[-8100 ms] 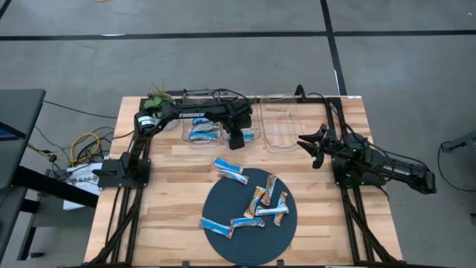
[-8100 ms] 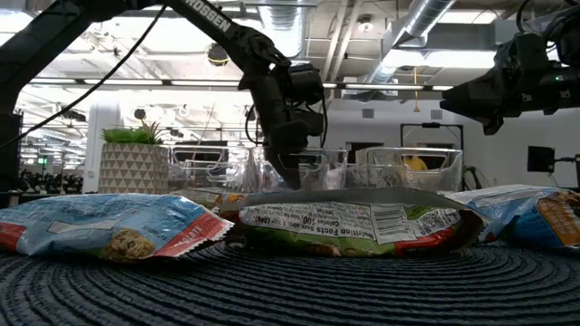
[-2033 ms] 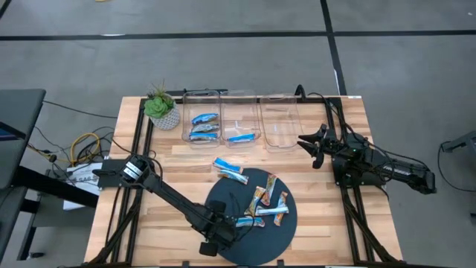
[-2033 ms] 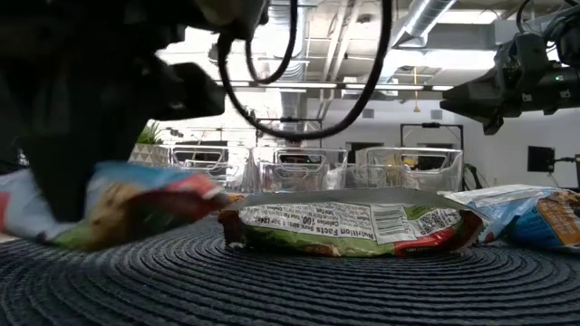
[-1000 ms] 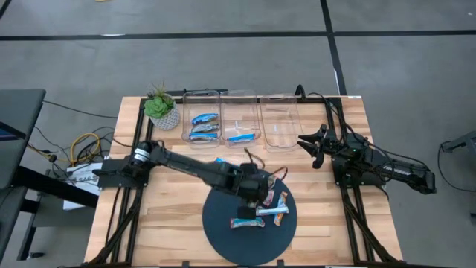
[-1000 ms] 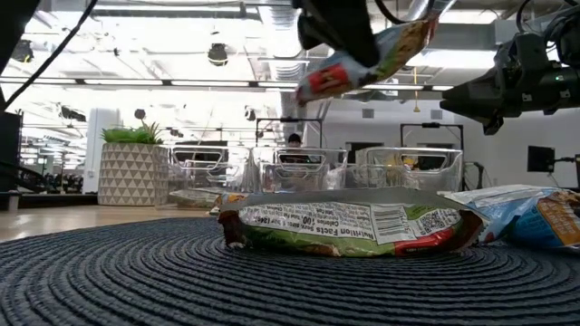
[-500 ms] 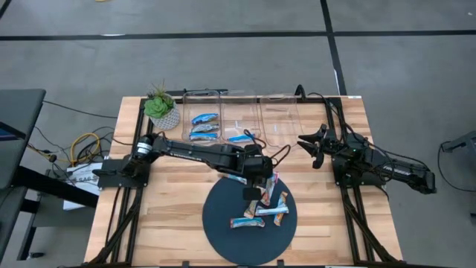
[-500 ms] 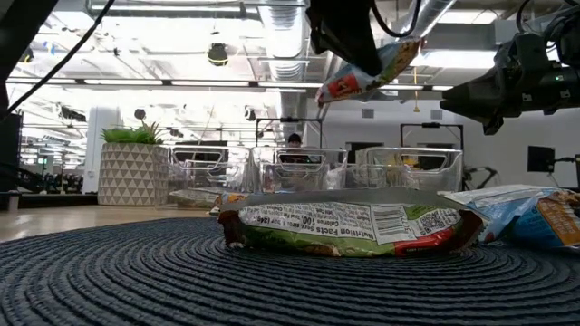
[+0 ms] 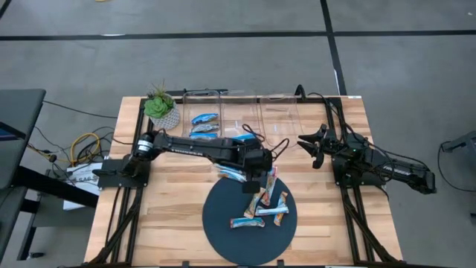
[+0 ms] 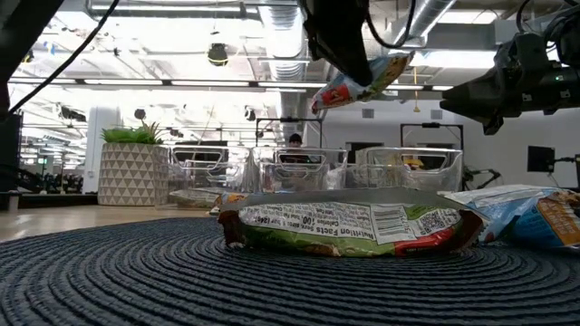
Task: Pick and place Granola Bars by type
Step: Put the red granola bar into the middle transparent bin
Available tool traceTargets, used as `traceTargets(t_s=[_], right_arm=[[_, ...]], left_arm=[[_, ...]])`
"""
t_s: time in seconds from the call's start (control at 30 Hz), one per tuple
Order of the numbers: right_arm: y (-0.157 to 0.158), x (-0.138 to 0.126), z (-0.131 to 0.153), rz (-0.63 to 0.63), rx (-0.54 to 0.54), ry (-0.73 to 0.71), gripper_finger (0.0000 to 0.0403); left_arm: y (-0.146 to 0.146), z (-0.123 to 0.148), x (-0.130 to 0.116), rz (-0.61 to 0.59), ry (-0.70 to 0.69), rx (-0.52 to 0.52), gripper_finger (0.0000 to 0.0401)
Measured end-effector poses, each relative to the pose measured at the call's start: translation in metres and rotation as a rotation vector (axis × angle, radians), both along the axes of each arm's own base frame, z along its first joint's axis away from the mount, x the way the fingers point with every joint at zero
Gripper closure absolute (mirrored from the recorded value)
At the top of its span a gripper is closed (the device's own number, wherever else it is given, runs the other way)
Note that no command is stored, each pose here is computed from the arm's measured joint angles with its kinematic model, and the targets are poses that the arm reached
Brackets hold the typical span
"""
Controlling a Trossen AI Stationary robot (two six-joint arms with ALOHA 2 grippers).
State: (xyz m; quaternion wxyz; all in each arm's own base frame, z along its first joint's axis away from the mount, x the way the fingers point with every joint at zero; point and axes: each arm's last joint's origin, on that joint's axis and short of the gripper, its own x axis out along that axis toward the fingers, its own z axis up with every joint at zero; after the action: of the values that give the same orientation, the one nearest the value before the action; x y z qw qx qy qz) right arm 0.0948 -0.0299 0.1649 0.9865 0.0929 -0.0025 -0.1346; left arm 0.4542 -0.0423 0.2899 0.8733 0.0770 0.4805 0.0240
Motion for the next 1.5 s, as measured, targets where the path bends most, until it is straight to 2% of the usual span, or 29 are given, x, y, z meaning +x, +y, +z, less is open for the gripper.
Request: traceTargets(t_s=[0.23, 0.43, 0.7, 0.87, 1.1, 1.5], right_arm=[[0.000, 0.000, 0.000, 0.000, 0.000, 0.000, 0.0280], [0.000, 0.000, 0.000, 0.000, 0.000, 0.000, 0.0280], [0.000, 0.000, 0.000, 0.000, 0.000, 0.000, 0.0280], [0.000, 0.000, 0.000, 0.000, 0.000, 0.000, 0.0280], [0.000, 0.000, 0.000, 0.000, 0.000, 0.000, 0.0280], [0.000, 0.000, 0.000, 0.000, 0.000, 0.000, 0.0280]], left_arm=[[0.038, -0.001, 0.001, 0.055, 0.019, 0.019, 0.0372], [0.085, -0.001, -0.001, 0.131, 0.025, 0.044, 0.0372], [0.150, 0.000, -0.012, 0.268, 0.040, 0.097, 0.0372], [0.178, -0.001, -0.020, 0.333, 0.046, 0.096, 0.0372], [0.200, -0.001, -0.029, 0.387, 0.061, 0.090, 0.0372], [0.205, -0.002, -0.032, 0.386, 0.087, 0.114, 0.0372]])
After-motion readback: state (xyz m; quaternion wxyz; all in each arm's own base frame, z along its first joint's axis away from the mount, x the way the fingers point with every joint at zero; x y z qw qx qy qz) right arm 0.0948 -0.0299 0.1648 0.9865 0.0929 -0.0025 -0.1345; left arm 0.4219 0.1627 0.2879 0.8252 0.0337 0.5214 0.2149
